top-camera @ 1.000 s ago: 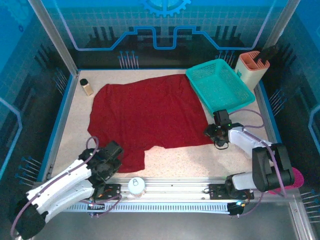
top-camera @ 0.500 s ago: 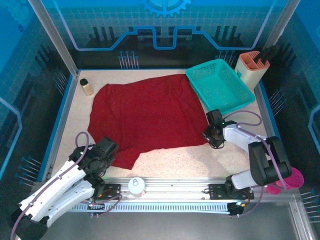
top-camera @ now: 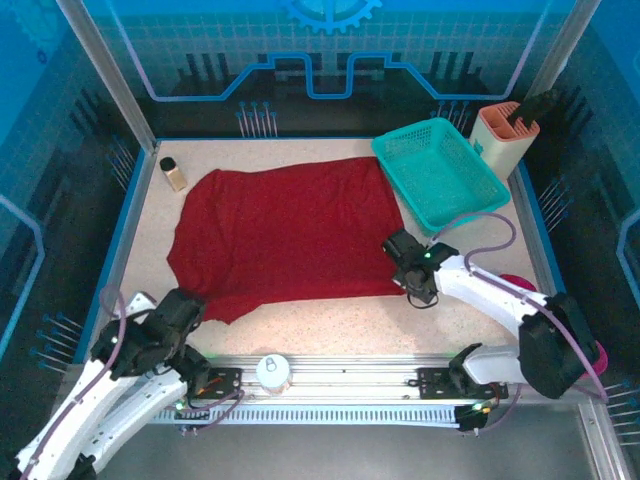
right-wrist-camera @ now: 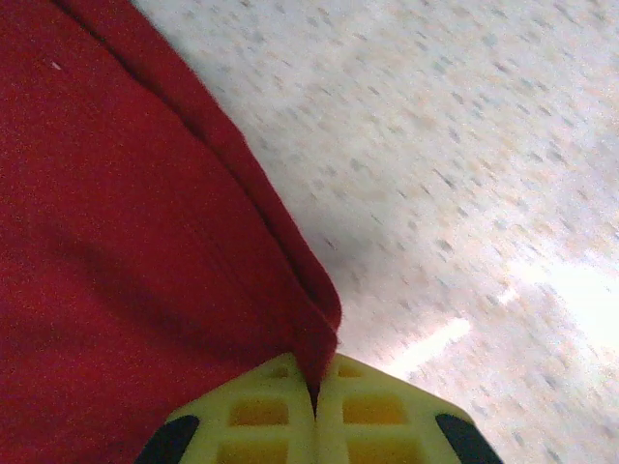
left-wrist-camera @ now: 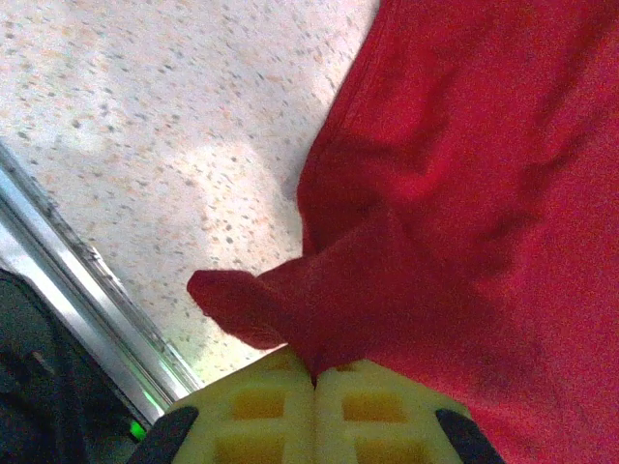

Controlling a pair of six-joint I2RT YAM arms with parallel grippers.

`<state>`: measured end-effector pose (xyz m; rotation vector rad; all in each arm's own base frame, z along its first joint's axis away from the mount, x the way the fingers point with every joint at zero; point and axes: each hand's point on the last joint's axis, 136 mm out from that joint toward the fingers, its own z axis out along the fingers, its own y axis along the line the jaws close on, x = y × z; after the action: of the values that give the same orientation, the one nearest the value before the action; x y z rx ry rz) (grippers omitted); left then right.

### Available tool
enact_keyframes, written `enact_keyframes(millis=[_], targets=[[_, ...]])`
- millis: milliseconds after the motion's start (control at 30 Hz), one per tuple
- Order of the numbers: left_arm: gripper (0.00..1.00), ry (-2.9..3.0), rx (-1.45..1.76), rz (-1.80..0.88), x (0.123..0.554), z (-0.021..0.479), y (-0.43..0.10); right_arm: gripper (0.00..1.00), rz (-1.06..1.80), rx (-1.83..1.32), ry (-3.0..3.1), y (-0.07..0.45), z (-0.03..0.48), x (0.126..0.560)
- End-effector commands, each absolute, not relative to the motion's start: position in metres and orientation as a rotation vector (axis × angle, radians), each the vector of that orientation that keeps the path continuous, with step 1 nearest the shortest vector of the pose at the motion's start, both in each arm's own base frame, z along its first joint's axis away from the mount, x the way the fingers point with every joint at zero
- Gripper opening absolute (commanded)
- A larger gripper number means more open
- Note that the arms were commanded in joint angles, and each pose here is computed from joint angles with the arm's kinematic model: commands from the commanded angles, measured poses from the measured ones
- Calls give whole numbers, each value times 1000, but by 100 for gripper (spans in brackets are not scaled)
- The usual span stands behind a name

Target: Fold the inside-out t-shirt

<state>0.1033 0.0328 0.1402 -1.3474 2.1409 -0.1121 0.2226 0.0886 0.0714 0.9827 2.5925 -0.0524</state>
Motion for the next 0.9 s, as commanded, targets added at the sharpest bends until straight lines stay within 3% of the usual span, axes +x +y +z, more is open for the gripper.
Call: enact_keyframes(millis=[0, 200, 467, 600, 733, 767, 800, 867], targets=[[0, 2018, -1371, -12, 83, 160, 67, 0, -247, 1082, 2549, 61, 85, 176], [0, 1911, -1239, 92, 93, 204, 87, 0, -213, 1099, 2466, 65, 114, 180], [0, 1919, -970, 233, 162, 229, 61, 0, -67, 1110, 2439, 92, 130, 248], [3, 2039, -902, 276, 210, 212, 44, 0, -82, 1119, 2478, 101, 107, 273], [7, 2188, -936, 204, 267, 153, 48, 0, -176, 1074, 2455, 99, 88, 305], [25, 2208, -937, 172, 285, 137, 50, 15, -215, 1064, 2450, 95, 84, 315], [58, 2235, -970, 155, 296, 122, 53, 33, -255, 1065, 2447, 90, 81, 321], [97, 2302, -1049, 123, 304, 112, 58, 49, -237, 1005, 2476, 91, 81, 332]])
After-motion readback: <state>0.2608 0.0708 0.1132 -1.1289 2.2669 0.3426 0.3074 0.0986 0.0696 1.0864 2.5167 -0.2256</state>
